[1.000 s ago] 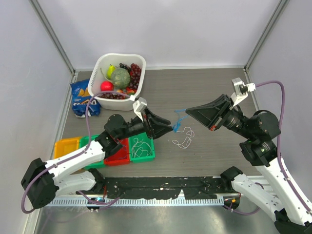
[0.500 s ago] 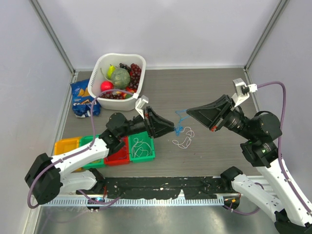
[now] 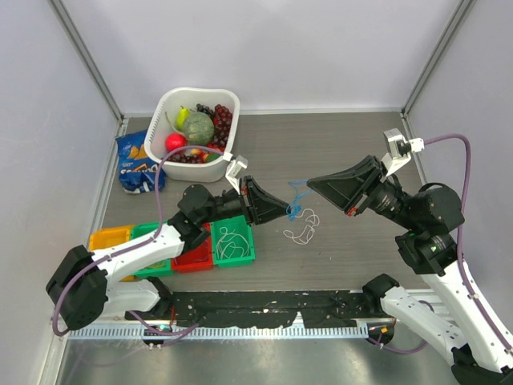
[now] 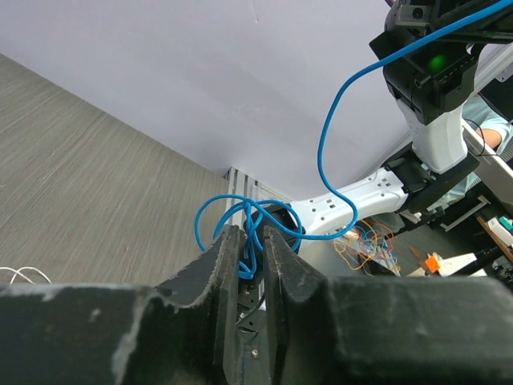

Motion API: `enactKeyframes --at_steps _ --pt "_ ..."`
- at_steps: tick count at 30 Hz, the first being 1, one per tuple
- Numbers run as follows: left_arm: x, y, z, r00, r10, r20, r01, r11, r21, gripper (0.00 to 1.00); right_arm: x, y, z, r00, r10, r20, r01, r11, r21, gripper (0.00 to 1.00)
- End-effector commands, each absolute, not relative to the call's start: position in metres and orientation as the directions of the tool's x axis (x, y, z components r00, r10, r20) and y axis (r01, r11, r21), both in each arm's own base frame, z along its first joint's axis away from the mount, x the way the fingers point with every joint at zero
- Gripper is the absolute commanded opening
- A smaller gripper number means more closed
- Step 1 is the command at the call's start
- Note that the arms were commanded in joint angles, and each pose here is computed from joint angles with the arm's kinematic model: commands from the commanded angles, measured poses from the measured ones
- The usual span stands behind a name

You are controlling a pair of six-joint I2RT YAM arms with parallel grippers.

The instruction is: Untangle the cables

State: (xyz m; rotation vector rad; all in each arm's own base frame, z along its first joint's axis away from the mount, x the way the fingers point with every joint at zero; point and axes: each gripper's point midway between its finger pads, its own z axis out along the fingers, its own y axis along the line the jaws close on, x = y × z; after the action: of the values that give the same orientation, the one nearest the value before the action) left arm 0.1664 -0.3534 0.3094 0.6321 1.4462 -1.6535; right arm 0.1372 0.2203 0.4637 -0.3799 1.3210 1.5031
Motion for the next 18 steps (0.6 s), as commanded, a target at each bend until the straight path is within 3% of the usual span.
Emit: enactKeyframes --at_steps 1,6,12,18 --pt "0.1639 -0.3528 0.3412 -0.468 -0.318 -0.825 0.876 -0.045 -0.480 0.18 0.1328 0.2184 0.4768 -0.363 0.505 -0.783 -0.860 0.140 0.490 0.01" --pt "0.1669 -0.3528 0.3418 -0.464 -0.327 -0.824 0.877 -0.034 -0.480 0.10 0.1323 0.2185 0.4771 -0.367 0.506 -0.780 -0.860 0.136 0.492 0.01" --pt "0.1663 -0.3554 0.3389 -0.479 -0.310 -0.821 0.870 -0.044 -0.491 0.13 0.1322 0.2185 0.4765 -0.368 0.507 -0.780 -0.859 0.135 0.493 0.01" --pt "0.1658 -0.3571 0.3387 -0.484 -0.304 -0.820 0.868 -0.053 -0.493 0.09 0.1331 0.2191 0.4771 -0.370 0.508 -0.778 -0.859 0.132 0.495 0.01"
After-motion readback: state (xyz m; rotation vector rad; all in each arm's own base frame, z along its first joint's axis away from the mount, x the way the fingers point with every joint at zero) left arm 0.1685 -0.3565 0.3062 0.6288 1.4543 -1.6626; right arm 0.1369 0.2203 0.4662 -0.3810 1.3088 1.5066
